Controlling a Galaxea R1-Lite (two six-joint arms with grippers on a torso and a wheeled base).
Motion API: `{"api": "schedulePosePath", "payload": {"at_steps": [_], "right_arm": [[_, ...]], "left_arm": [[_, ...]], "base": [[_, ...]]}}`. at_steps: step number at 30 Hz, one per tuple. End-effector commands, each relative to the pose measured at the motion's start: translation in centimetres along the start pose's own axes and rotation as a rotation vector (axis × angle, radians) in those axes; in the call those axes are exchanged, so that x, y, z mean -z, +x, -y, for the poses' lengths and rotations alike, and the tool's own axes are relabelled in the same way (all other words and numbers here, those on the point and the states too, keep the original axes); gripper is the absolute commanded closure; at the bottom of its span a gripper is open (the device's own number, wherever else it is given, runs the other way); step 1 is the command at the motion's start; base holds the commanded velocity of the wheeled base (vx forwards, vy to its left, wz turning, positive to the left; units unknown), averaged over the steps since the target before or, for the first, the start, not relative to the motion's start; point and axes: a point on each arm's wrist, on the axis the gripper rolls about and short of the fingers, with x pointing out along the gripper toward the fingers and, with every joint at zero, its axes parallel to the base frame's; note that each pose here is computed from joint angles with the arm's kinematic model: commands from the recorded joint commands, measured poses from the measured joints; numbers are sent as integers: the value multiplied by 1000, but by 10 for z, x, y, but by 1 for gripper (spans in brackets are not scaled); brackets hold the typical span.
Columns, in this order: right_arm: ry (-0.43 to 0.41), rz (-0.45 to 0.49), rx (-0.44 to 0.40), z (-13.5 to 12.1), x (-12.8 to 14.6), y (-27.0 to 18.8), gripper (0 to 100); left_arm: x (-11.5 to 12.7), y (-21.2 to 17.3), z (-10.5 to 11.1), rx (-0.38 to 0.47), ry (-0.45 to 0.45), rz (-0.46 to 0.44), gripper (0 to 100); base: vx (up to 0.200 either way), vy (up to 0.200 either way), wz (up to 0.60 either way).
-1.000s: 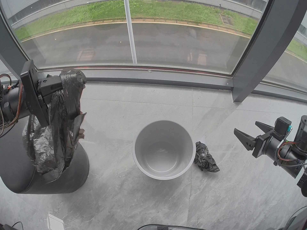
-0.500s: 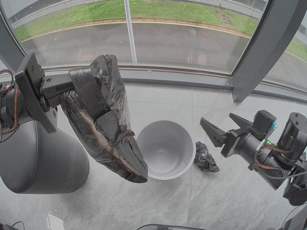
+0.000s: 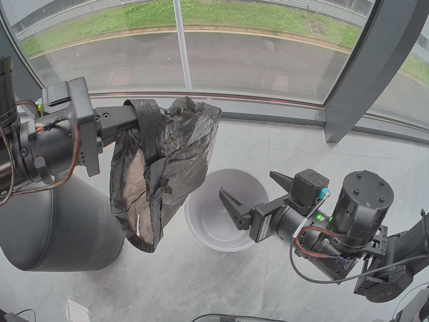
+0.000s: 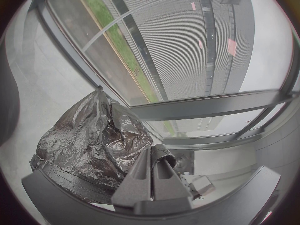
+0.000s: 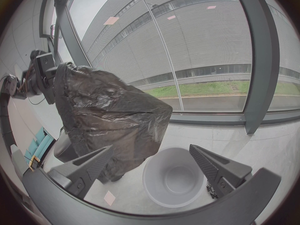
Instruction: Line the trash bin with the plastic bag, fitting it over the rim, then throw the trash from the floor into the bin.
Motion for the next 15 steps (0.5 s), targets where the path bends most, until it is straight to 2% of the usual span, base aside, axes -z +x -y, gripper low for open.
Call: {"api": "schedulePosePath", "payload": {"at_steps": [1, 7, 10, 15], "right_arm": [[-34, -90, -51, -22, 22, 6, 0], [-45, -162, -131, -47, 34, -4, 0], [-61, -206, -162, -64, 51, 1, 0], [-74, -208, -102, -75, 68, 25, 0]], "left_arm": [[21, 29, 22, -52, 130, -7, 100], [14, 29, 28, -78, 139, 80, 100], [9, 29, 31, -123, 140, 163, 100], [6, 23, 37, -108, 141, 186, 100]], "base": [[0, 0, 0], [0, 0, 0], [0, 0, 0], [0, 0, 0]]}}
